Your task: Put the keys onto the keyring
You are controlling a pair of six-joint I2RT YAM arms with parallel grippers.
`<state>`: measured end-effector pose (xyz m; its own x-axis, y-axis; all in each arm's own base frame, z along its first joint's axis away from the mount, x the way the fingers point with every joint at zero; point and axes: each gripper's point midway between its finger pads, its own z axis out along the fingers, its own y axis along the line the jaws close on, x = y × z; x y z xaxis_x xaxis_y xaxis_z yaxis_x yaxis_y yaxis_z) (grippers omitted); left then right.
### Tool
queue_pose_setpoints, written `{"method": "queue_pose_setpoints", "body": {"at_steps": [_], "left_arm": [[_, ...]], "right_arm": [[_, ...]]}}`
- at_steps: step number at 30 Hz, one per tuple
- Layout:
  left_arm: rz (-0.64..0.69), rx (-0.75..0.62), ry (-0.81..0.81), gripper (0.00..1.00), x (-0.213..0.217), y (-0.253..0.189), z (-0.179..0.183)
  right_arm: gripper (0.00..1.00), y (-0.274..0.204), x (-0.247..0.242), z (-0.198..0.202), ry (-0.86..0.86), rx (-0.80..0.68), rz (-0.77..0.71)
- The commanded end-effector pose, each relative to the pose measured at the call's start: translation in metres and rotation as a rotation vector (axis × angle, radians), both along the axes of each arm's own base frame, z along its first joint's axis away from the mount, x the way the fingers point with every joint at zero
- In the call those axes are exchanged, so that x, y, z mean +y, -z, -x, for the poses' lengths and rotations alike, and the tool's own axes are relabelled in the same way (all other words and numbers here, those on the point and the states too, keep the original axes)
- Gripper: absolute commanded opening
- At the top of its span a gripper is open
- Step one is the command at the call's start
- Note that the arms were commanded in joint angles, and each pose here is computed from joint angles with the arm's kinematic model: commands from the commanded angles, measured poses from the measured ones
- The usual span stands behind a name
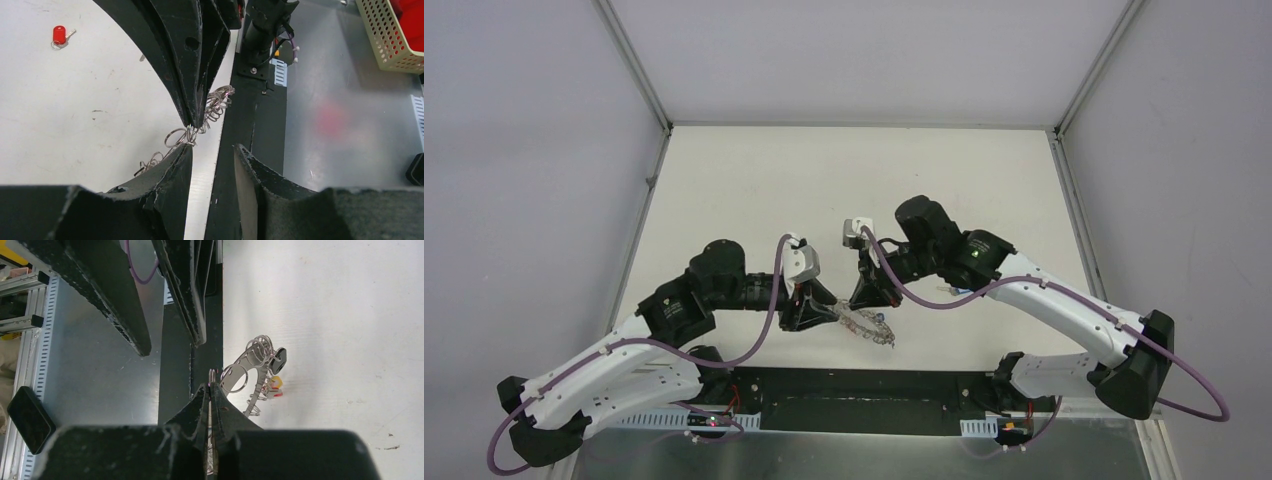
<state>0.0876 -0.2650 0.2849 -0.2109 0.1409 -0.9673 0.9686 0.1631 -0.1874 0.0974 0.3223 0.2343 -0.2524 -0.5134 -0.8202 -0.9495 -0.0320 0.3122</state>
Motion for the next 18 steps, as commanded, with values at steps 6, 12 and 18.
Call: {"method": "queue_pose_setpoints", "body": {"at_steps": [6,12,18], "left_arm": [[0.007,-0.065,0.069,0.38,-0.003,0.004,0.006],[0.01,-0.057,0.067,0.37,-0.008,0.006,0.003],[0.023,-0.032,0.057,0.34,-0.013,0.004,0.0]], "right_arm": [[0.0,-0.042,0.011,0.014,-0.112,-0.079,-0.213],[0.0,-0.048,0.013,0.016,-0.121,-0.087,-0.249],[0.0,-0.051,0.016,0.017,-0.125,-0.075,-0.265]]}}
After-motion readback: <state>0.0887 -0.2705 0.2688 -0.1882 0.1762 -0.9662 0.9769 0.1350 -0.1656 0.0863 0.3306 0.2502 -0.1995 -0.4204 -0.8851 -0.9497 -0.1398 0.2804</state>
